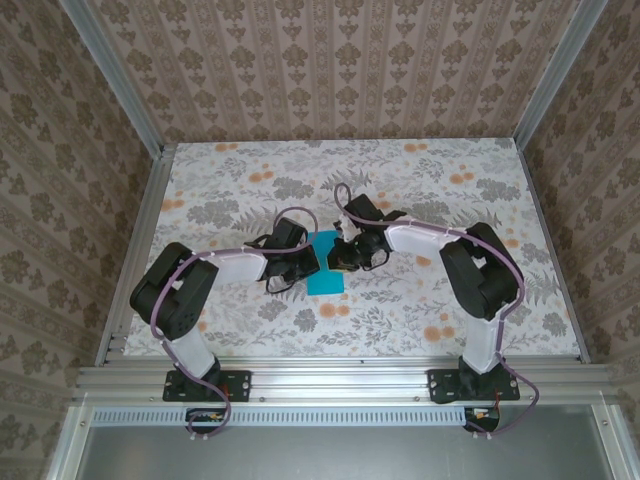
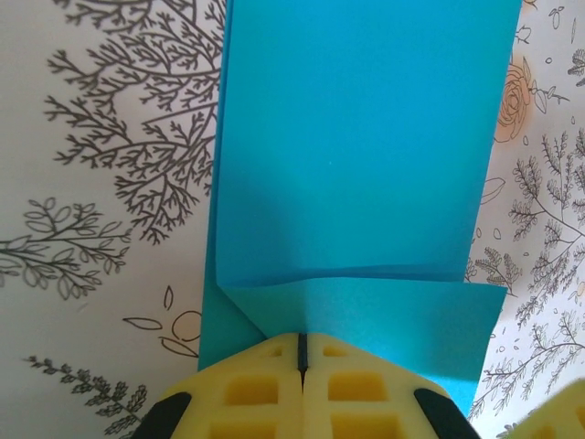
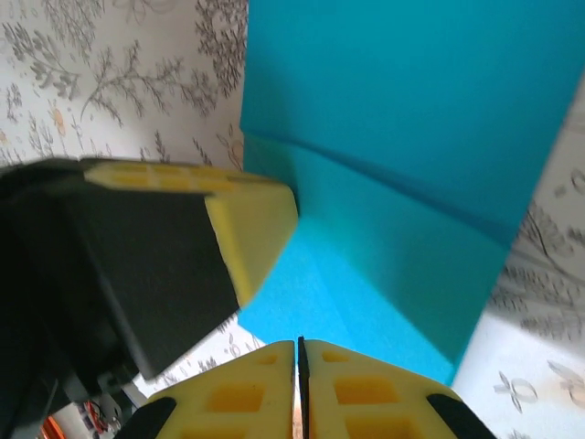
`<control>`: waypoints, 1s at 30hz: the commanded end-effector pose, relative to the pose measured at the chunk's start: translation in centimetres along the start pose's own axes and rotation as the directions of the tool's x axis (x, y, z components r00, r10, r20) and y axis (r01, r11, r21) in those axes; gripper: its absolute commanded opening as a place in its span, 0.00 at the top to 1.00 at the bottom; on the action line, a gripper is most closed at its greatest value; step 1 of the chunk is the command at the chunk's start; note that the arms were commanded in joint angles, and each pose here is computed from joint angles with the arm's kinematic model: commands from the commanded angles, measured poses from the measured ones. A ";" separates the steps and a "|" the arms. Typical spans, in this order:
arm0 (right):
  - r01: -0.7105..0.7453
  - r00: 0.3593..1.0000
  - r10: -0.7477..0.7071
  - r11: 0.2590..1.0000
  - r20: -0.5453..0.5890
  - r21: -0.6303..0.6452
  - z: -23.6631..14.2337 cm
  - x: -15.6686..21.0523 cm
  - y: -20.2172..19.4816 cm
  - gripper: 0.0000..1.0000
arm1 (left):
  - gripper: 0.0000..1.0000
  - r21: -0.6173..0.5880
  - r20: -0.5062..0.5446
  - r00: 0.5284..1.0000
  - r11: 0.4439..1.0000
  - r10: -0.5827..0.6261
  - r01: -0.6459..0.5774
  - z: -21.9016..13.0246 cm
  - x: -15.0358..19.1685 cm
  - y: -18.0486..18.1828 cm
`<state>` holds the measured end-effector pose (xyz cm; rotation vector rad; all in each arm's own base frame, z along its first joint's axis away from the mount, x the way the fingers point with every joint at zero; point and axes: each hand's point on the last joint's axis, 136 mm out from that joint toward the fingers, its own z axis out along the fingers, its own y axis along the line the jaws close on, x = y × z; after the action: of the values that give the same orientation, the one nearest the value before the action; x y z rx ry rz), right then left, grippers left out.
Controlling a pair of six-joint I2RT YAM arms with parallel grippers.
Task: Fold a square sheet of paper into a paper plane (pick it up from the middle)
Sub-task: Fold the triangle a second time at the center of the table.
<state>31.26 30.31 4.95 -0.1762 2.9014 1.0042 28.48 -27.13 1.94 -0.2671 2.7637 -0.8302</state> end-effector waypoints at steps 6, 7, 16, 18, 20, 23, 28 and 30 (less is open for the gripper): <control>-0.022 0.994 0.024 0.999 -0.106 0.023 2.6 1.0 -0.6 0.88 | 0.98 -0.155 -0.069 0.995 0.986 -0.076 0.065 1.2 1.7 3.6; -0.020 0.993 0.023 0.999 -0.119 0.025 2.7 1.3 -0.7 0.88 | 0.98 -0.162 -0.069 0.994 0.984 -0.082 0.070 1.2 1.7 3.7; -0.029 0.980 0.046 0.996 -0.193 0.089 2.8 4.4 -3.9 0.88 | 0.99 -0.247 -0.059 0.991 0.964 -0.117 0.099 1.1 1.9 5.4; -0.038 0.978 0.055 0.995 -0.200 0.088 2.4 5.2 -4.4 0.88 | 0.99 -0.256 -0.058 0.992 0.962 -0.116 0.098 1.0 1.9 5.5; -0.043 0.977 0.060 0.995 -0.207 0.086 2.0 6.0 -4.7 0.88 | 0.99 -0.265 -0.060 0.991 0.959 -0.117 0.097 1.0 2.0 5.7; -0.068 0.974 0.083 0.995 -0.213 0.074 1.5 7.2 -5.4 0.88 | 0.99 -0.269 -0.064 0.991 0.958 -0.117 0.096 1.0 2.0 5.9; -0.111 0.968 0.126 0.991 -0.215 0.081 0.6 9.2 -6.7 0.88 | 0.99 -0.264 -0.075 0.991 0.960 -0.112 0.089 1.2 2.1 5.8; -0.105 0.971 0.120 0.991 -0.206 0.081 -0.1 9.4 -6.5 0.88 | 0.99 -0.250 -0.076 0.991 0.964 -0.107 0.085 1.2 1.9 5.3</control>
<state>25.95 26.72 1.14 -0.1856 3.0270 1.0450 28.94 -27.32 1.79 -0.3476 2.8100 -0.7827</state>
